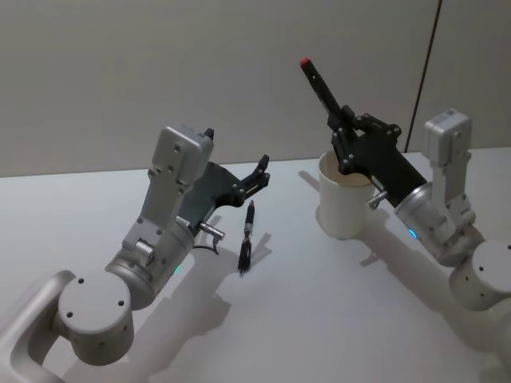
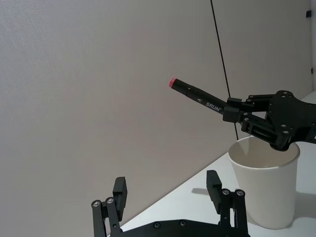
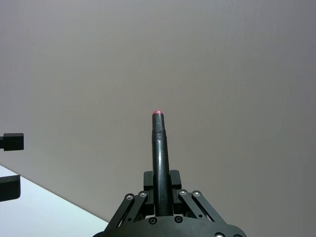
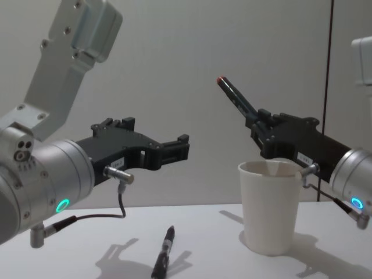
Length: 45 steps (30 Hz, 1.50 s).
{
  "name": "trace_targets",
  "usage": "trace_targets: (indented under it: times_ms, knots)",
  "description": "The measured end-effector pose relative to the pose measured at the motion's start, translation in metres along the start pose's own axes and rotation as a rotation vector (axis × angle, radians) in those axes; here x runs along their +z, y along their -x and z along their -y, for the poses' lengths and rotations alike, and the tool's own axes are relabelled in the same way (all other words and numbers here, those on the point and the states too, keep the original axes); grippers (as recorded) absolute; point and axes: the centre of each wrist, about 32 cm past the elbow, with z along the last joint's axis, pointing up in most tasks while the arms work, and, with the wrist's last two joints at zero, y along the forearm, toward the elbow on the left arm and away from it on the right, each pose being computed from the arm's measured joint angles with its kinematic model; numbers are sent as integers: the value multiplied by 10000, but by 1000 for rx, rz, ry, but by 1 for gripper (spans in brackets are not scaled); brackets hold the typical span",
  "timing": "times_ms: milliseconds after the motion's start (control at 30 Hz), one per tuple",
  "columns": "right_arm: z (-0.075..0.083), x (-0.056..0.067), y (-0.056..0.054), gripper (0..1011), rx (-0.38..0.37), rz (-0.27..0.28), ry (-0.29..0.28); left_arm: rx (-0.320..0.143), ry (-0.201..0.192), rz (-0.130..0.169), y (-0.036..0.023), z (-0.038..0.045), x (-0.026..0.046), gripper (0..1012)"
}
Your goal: Place the pen into the pen holder.
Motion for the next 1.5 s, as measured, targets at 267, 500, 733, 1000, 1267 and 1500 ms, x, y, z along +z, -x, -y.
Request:
trace_targets:
  times_ms: [267, 500, 733, 1000, 1267, 1500]
  knots:
    - [0, -18, 15, 180, 5, 1, 8, 0, 0, 0, 0, 0, 0, 1001]
    - [2, -28, 21, 193, 7, 2, 15, 0, 0, 0, 0, 0, 0, 1001]
    - [3, -33, 25, 410, 8, 2, 19, 0, 0, 0, 0, 0, 0, 1001]
    - [2, -36, 31, 668, 8, 1, 22, 0, 0, 0, 0, 0, 0, 1001]
    - [3, -39, 31, 896, 8, 1, 24, 0, 0, 0, 0, 0, 0, 1001]
    - [5, -40, 32, 1002, 8, 1, 25, 0, 0, 0, 0, 0, 0, 1001]
